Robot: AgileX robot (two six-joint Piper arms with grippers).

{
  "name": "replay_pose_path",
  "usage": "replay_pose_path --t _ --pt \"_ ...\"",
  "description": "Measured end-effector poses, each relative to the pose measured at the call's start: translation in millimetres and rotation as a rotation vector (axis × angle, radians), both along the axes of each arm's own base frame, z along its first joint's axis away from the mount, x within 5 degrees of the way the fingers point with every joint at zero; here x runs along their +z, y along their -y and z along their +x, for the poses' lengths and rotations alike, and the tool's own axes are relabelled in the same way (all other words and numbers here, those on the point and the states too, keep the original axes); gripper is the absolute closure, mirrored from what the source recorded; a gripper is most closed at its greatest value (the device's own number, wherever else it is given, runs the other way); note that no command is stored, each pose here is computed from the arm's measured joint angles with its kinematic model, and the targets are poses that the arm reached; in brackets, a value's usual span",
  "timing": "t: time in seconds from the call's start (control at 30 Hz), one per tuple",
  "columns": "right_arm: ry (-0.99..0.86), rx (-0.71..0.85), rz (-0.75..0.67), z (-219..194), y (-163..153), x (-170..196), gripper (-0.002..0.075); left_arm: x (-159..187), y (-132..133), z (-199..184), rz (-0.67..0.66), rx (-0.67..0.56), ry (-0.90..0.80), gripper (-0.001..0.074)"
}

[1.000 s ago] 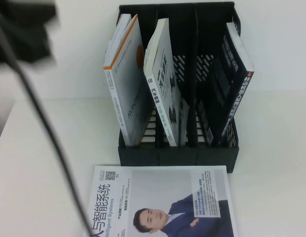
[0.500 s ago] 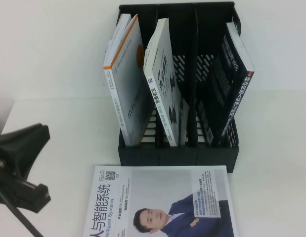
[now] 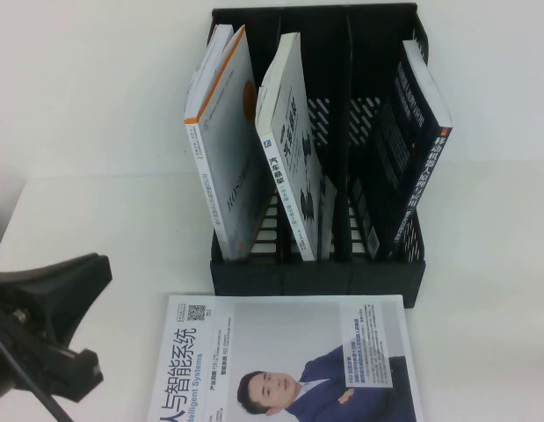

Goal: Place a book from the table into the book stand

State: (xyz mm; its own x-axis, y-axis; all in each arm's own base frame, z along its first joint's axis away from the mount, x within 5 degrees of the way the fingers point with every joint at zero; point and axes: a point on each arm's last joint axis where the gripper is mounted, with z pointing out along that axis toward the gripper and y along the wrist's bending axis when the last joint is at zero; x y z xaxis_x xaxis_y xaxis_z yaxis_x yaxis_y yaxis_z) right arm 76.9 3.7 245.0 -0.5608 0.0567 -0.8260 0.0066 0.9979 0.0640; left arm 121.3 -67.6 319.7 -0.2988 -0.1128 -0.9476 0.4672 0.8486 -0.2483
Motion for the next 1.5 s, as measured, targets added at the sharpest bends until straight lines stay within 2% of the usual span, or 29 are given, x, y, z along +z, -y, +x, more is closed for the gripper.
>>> replay_pose_path --t 0.53,0.6,0.73,0.87,1.03,1.23,1.37,1.5 --pt "0.002 0.005 0.013 0.4 -1.2 -3.5 0.0727 -7.8 2.8 -11.6 0.052 -0.092 -0.076 0.0736" --pt "0.004 0.005 0.014 0.2 -1.1 -3.4 0.0727 -5.4 -4.7 -15.8 0.037 -0.045 -0.032 0.0736" --pt "0.005 0.006 0.015 0.3 -1.2 -3.3 0.0727 6.3 -31.6 -31.8 0.024 0.154 0.198 0.0736" --pt "0.005 0.006 0.015 0.3 -1.2 -3.3 0.0727 1.9 -52.5 -55.2 0.036 0.338 0.384 0.0737" --pt "0.005 0.006 0.015 0.3 -1.2 -3.3 0.0727 -30.5 -59.6 -76.3 0.11 0.422 0.457 0.0737" --pt "0.006 0.007 0.016 0.3 -1.4 -3.2 0.0727 -84.1 -59.6 -71.8 0.144 0.429 0.352 0.0737" --pt "0.006 0.007 0.016 0.3 -1.4 -3.2 0.0727 -116.5 -59.3 -66.0 0.122 0.425 0.246 0.0737" --pt "0.006 0.007 0.016 0.3 -1.4 -3.2 0.0727 -128.8 -60.2 -65.5 0.149 0.428 0.164 0.0737"
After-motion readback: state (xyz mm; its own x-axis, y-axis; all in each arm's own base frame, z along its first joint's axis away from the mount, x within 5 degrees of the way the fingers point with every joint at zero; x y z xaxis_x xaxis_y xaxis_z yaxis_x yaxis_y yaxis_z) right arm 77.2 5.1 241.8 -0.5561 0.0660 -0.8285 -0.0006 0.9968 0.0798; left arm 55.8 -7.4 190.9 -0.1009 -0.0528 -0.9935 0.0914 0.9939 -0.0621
